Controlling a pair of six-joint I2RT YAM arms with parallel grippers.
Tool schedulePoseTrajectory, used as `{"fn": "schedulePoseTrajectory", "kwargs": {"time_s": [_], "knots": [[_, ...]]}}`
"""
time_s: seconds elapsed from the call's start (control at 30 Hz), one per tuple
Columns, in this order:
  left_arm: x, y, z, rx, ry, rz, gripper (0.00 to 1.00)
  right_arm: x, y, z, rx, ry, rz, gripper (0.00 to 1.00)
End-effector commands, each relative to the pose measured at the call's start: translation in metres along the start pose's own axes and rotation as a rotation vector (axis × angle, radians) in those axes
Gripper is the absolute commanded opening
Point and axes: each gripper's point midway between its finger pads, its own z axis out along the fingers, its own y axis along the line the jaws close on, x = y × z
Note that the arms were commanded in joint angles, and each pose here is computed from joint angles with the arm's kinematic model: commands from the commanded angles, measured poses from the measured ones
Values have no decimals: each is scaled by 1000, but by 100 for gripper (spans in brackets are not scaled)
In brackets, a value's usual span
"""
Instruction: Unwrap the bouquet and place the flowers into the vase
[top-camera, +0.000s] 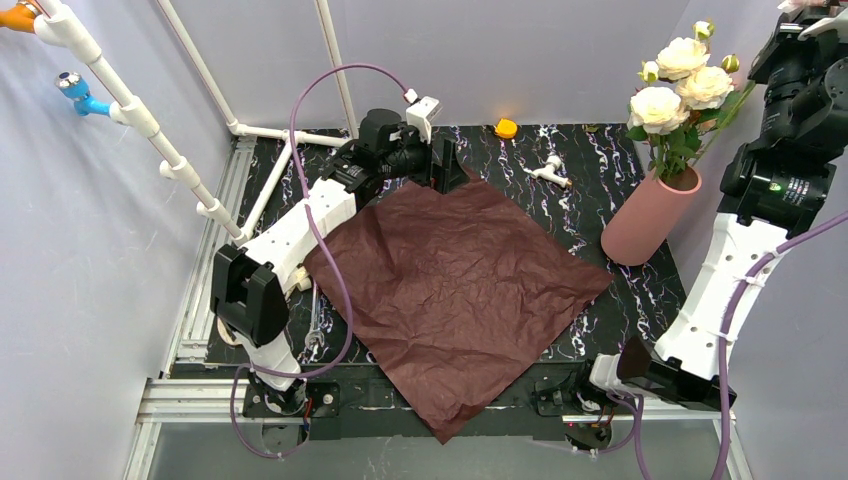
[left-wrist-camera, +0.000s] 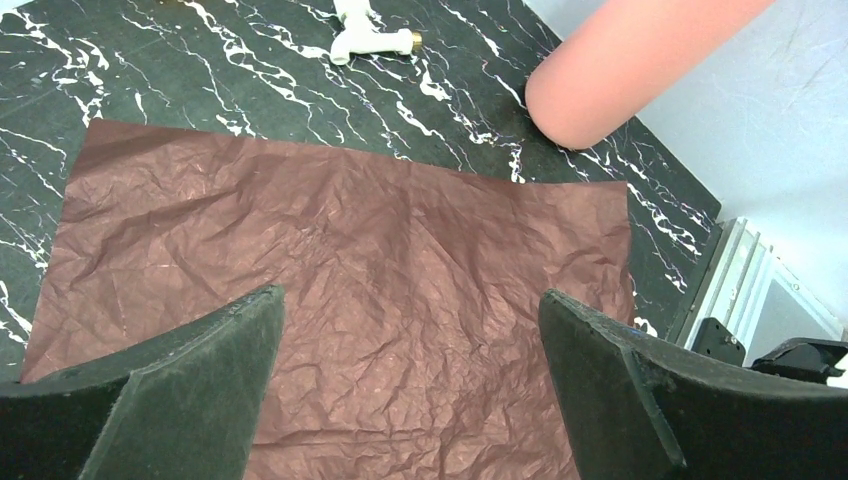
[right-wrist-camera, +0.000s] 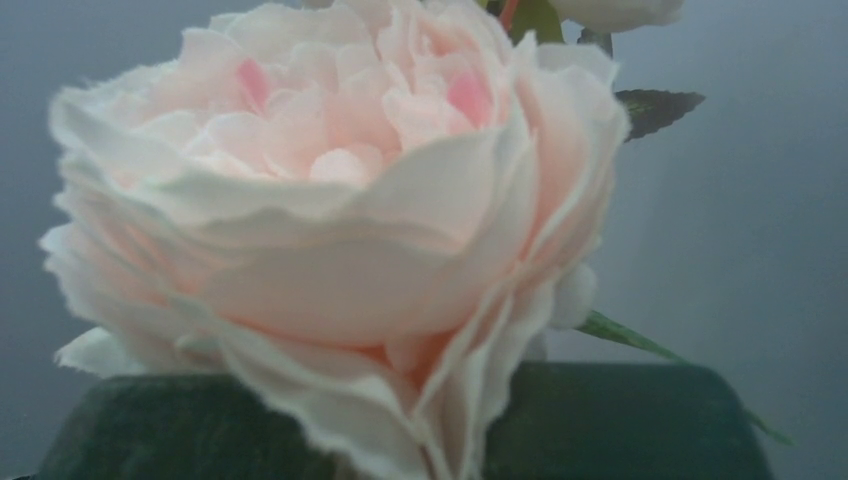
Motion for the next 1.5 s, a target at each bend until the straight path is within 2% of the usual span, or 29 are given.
{"fn": "schedulePoseTrajectory", "kwargs": {"time_s": [0.0,0.2,0.5,0.67,0.77,0.8,0.87,1.03,1.27,1.47], "knots": [[-15,-3,-1,6,-16,3,98,-9,-4,1,10,-53,-29,1],[-14,-1,-4,-10,-6,10,98,19,-3,3,5,-7,-27,1],[-9,3,-6,-32,2,13,98,86,-1,-9,25,96,9,1],[-8,5,-5,-37,9,18,98,119,-12,-15,103,171,20,3],[-8,5,-3,-33,10,17,98,133,-18,-20,141,216,23,12],[-8,5,-3,-33,10,15,98,135,-18,-21,145,223,24,19],[-7,5,-1,-33,13,14,98,137,-18,-22,146,230,25,29],[-7,7,0,-39,20,15,98,141,-19,-28,158,259,29,41],[-5,7,-2,-41,24,23,98,170,-21,-52,196,377,44,58],[-6,7,-1,-36,22,29,98,187,-17,-67,180,461,29,83]]}}
